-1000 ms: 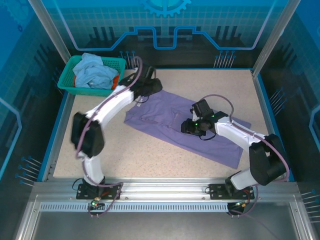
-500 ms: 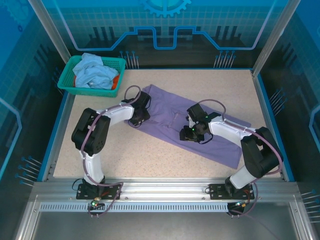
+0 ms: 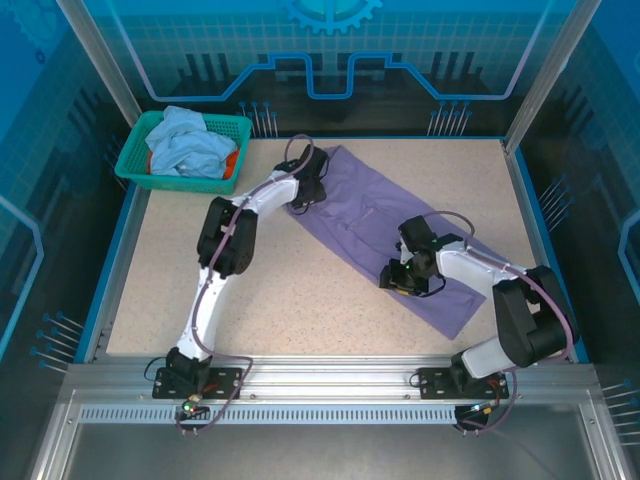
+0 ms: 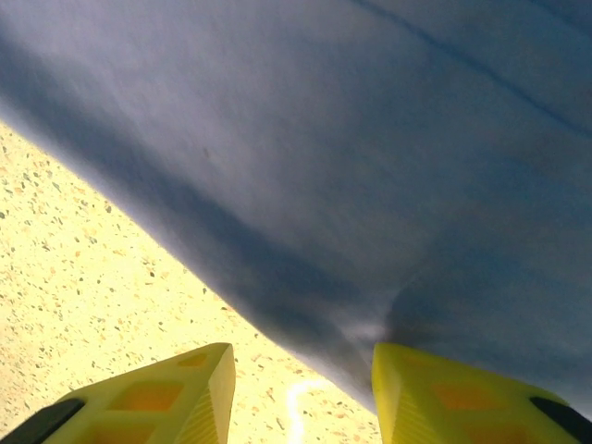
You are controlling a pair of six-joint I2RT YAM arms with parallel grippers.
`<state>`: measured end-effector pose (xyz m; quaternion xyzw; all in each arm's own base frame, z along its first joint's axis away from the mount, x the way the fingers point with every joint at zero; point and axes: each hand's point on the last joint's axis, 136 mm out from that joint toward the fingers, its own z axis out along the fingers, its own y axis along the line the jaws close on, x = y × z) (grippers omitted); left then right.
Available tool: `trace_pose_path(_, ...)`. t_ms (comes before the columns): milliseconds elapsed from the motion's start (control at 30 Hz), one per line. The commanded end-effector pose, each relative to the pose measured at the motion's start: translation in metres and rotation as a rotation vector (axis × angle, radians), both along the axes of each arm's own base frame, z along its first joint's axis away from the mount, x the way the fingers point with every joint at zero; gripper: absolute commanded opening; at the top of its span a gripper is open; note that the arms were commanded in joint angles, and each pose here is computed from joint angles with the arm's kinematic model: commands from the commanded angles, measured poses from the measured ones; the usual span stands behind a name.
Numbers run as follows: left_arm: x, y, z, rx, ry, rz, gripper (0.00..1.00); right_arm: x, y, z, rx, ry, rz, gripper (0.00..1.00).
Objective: Fold and stack the t-shirts
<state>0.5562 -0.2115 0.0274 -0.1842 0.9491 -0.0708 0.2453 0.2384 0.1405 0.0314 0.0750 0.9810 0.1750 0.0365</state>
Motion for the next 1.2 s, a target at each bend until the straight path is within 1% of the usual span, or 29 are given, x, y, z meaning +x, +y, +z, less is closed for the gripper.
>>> trace_pose_path(0,0.005,-0.006,-0.026,0.016,0.095,-0.097,0.49,-0.008,-0.007,0.005,0.008,0.013,-0.023,0.45)
trace_pose_path(133,0.042,-0.026,0.001,-0.082,-0.023,-0.135,0.50,-0.016,-0.020,0.007,-0.028,0.022,-0.050,0.46)
trace_pose_path(200,0.053,-0.033,0.016,-0.122,-0.081,-0.151,0.53,-0.021,-0.023,0.008,-0.034,0.025,-0.063,0.46)
trace_pose_path(333,0.061,-0.041,0.061,-0.171,-0.168,-0.184,0.67,-0.029,-0.025,0.002,-0.038,0.057,-0.069,0.46)
trace_pose_path(400,0.058,-0.043,0.087,-0.190,-0.194,-0.202,0.72,-0.033,-0.026,-0.002,-0.046,0.070,-0.070,0.45)
trace_pose_path(500,0.043,-0.040,0.126,-0.207,-0.216,-0.213,0.80,-0.038,-0.026,-0.008,-0.061,0.088,-0.075,0.46)
trace_pose_path(567,0.026,-0.031,0.144,-0.208,-0.220,-0.195,0.82,-0.041,-0.024,-0.013,-0.073,0.101,-0.072,0.46)
trace_pose_path(633,0.005,-0.016,0.160,-0.218,-0.232,-0.142,0.82,-0.043,-0.018,-0.018,-0.087,0.119,-0.062,0.45)
trace_pose_path(733,-0.032,0.003,0.158,-0.264,-0.229,-0.061,0.80,-0.045,-0.013,-0.027,-0.121,0.148,-0.071,0.44)
trace_pose_path(833,-0.069,0.023,0.142,-0.270,-0.205,-0.005,0.79,-0.046,0.005,-0.029,-0.084,0.157,-0.078,0.44)
trace_pose_path(933,-0.099,0.044,0.124,-0.272,-0.175,0.044,0.79,-0.047,0.026,-0.030,-0.066,0.164,-0.070,0.44)
trace_pose_path(1067,-0.124,0.071,0.103,-0.257,-0.134,0.099,0.80,-0.051,0.059,-0.035,-0.060,0.182,-0.081,0.44)
trace_pose_path(1167,-0.135,0.085,0.088,-0.251,-0.091,0.132,0.79,-0.053,0.097,-0.034,-0.033,0.179,-0.096,0.44)
